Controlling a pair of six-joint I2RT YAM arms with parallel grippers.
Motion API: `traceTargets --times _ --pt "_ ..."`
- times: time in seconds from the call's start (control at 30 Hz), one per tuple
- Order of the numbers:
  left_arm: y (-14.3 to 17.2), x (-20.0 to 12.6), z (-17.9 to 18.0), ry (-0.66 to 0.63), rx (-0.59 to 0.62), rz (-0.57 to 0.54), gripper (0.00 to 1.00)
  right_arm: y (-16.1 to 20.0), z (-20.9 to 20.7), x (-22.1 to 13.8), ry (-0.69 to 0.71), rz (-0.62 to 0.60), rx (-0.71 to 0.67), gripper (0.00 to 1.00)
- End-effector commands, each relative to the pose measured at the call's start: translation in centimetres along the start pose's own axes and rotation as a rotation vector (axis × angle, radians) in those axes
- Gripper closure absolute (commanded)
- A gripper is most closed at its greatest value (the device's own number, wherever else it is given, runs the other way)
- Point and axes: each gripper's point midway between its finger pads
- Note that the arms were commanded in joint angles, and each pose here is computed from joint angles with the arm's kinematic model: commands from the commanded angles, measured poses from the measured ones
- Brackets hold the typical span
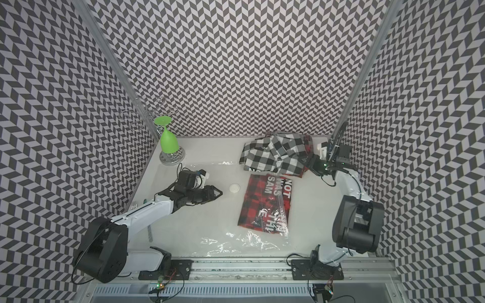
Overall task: Take the shirt out of the vacuum bag
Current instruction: Adjust the shirt at the center of the board, then take out the shirt from the vacuum bag.
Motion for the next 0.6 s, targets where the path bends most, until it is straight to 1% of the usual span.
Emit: traceTargets --times 0.0,0.13,0.27,0.37,0.57 --pt "-0.8 0.1 -0.2 0.019 0.026 -0.018 0.46 3.3 -2.3 0.0 0.043 0.037 0.072 0.30" --pt "-0.6 0.5 0.0 0.024 0.019 -0.008 0.46 7.2 -5.2 1.2 0.088 0.094 0.132 0.30" --pt "-0.7 0.5 0.2 0.021 0.019 -0.008 0.46 10.1 -6.0 2.6 0.094 0.136 0.133 0.30" --pt "-0.6 0.6 0.6 0.014 0.015 -0.005 0.46 11.0 -6.1 3.8 0.082 0.148 0.124 0.30" --pt "-0.3 0.4 1.4 0.002 0.000 -0.004 0.46 10.4 -7.8 4.9 0.136 0.121 0.103 0.30"
Point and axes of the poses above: each gripper's point midway between its finger pads, its own x axis out along the fingers, its own z axis along the line the jaws close on, y = z × x, and after that the axes turned 11 degrees about x, right-handed
